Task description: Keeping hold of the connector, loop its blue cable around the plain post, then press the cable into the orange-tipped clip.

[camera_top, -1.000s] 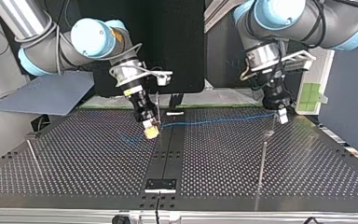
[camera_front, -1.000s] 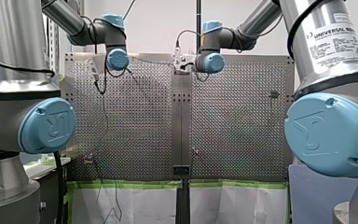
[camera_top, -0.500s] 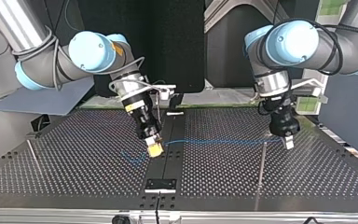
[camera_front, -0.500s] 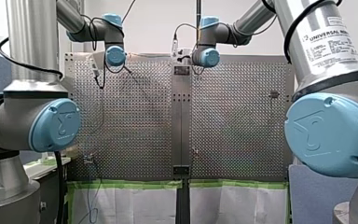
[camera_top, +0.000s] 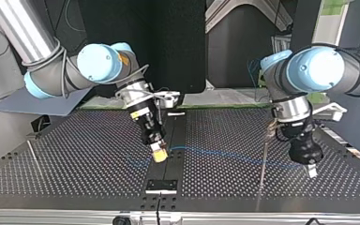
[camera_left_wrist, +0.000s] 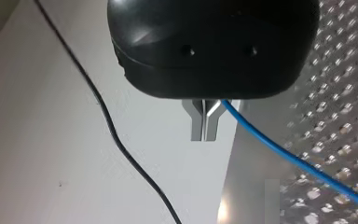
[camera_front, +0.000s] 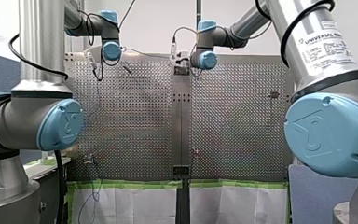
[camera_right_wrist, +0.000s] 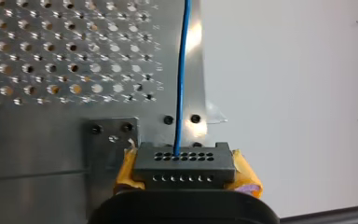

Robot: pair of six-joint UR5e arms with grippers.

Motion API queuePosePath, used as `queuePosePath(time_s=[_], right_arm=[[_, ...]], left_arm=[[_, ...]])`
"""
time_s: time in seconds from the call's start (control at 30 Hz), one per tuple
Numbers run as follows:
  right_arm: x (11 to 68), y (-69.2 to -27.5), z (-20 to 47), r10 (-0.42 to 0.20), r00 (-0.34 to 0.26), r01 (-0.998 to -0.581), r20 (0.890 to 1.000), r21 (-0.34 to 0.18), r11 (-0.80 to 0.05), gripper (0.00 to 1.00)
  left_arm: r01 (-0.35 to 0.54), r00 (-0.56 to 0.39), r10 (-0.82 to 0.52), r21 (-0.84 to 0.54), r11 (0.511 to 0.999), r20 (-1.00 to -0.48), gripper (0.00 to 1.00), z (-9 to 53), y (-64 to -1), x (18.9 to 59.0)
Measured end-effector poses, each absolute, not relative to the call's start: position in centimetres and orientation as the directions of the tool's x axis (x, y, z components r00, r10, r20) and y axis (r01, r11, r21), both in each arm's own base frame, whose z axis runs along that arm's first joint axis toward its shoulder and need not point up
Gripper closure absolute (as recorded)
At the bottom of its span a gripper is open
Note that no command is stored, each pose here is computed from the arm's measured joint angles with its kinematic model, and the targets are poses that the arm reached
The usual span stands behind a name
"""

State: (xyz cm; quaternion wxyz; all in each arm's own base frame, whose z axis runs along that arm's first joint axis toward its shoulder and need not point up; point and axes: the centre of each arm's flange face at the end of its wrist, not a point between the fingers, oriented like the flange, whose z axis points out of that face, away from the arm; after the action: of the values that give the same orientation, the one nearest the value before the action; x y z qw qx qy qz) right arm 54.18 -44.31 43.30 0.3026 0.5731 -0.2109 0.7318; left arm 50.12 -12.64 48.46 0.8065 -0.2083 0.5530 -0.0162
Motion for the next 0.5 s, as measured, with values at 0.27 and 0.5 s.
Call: queuePosePath(time_s=[0.27, 0.5], right_arm=[[54.9, -44.6, 41.3, 0.174, -0.134, -0.671, 0.975, 0.040, -0.740, 1.00], [55.3, -44.8, 39.9, 0.159, -0.117, -0.669, 0.980, 0.040, -0.742, 1.00]], left_arm=[[-0.169, 0.419, -0.277, -0.374, 0.912, -0.865, 0.95, 49.6, -12.3, 53.1], [-0.171, 0.459, -0.278, -0.392, 0.904, -0.844, 0.95, 51.2, -11.4, 53.8]])
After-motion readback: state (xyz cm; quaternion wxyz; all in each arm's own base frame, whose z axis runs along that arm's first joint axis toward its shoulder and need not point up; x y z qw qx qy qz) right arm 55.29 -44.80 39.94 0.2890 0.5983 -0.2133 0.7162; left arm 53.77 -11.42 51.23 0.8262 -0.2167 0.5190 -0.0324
